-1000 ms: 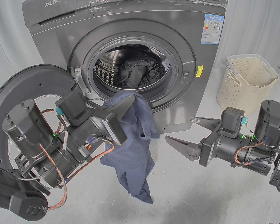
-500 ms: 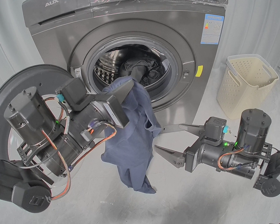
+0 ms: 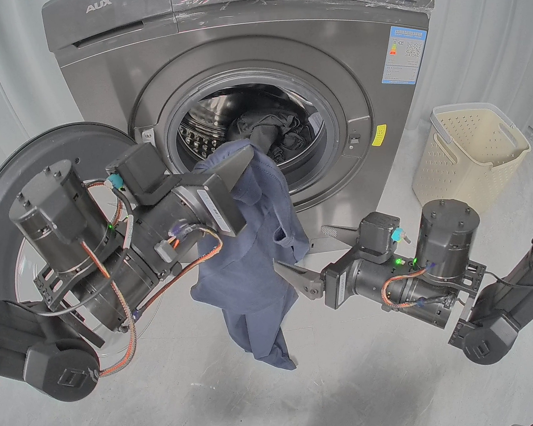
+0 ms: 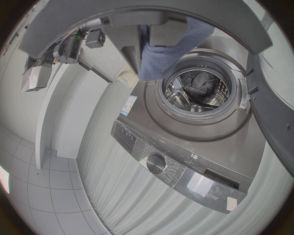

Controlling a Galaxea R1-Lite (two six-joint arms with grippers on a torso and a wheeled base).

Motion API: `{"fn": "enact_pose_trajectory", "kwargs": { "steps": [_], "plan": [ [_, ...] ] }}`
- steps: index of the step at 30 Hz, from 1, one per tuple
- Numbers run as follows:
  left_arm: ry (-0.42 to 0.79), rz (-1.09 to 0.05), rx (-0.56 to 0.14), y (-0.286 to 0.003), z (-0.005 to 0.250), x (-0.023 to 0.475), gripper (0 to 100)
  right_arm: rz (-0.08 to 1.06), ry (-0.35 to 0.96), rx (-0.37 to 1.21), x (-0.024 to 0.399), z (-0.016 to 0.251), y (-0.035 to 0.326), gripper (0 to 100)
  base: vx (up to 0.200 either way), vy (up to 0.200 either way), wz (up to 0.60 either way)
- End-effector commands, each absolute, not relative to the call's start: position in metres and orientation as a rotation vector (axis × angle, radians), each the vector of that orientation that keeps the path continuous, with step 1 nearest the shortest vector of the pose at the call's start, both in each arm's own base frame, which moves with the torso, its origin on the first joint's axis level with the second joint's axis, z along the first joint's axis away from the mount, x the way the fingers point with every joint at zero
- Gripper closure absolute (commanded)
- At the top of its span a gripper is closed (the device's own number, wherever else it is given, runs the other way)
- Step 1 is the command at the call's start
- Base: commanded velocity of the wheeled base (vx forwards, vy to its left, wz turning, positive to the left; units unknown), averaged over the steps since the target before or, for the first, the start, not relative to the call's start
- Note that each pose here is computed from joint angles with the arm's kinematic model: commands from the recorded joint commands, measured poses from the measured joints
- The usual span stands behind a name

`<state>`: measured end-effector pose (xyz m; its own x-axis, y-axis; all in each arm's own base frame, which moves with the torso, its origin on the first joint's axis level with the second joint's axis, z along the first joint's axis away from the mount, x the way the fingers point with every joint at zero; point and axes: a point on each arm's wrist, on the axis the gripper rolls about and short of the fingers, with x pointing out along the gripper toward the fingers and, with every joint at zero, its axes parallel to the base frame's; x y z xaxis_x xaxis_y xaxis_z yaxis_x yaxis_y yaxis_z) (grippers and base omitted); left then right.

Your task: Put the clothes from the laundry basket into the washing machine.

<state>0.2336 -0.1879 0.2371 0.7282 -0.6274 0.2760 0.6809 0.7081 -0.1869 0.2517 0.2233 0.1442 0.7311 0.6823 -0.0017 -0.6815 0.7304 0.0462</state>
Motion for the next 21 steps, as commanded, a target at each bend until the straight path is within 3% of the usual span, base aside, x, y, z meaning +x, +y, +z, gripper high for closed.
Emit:
{"fn": "enact_pose_trajectory", "kwargs": {
  "steps": [1,14,21],
  "plan": [
    [-0.202,-0.721,-0.295,-0.187,0.238,0.233,100,0.72,0.036,0.037,0.276,0.129,0.231,0,0.0,0.0,0.0],
    [-0.201,-0.72,-0.31,-0.184,0.239,0.229,100,0.666,-0.001,0.063,0.303,0.127,0.241,0,0.0,0.0,0.0],
    [-0.2,-0.721,-0.31,-0.183,0.239,0.227,100,0.543,-0.071,0.07,0.322,0.153,0.197,0,0.0,0.0,0.0]
  ]
}}
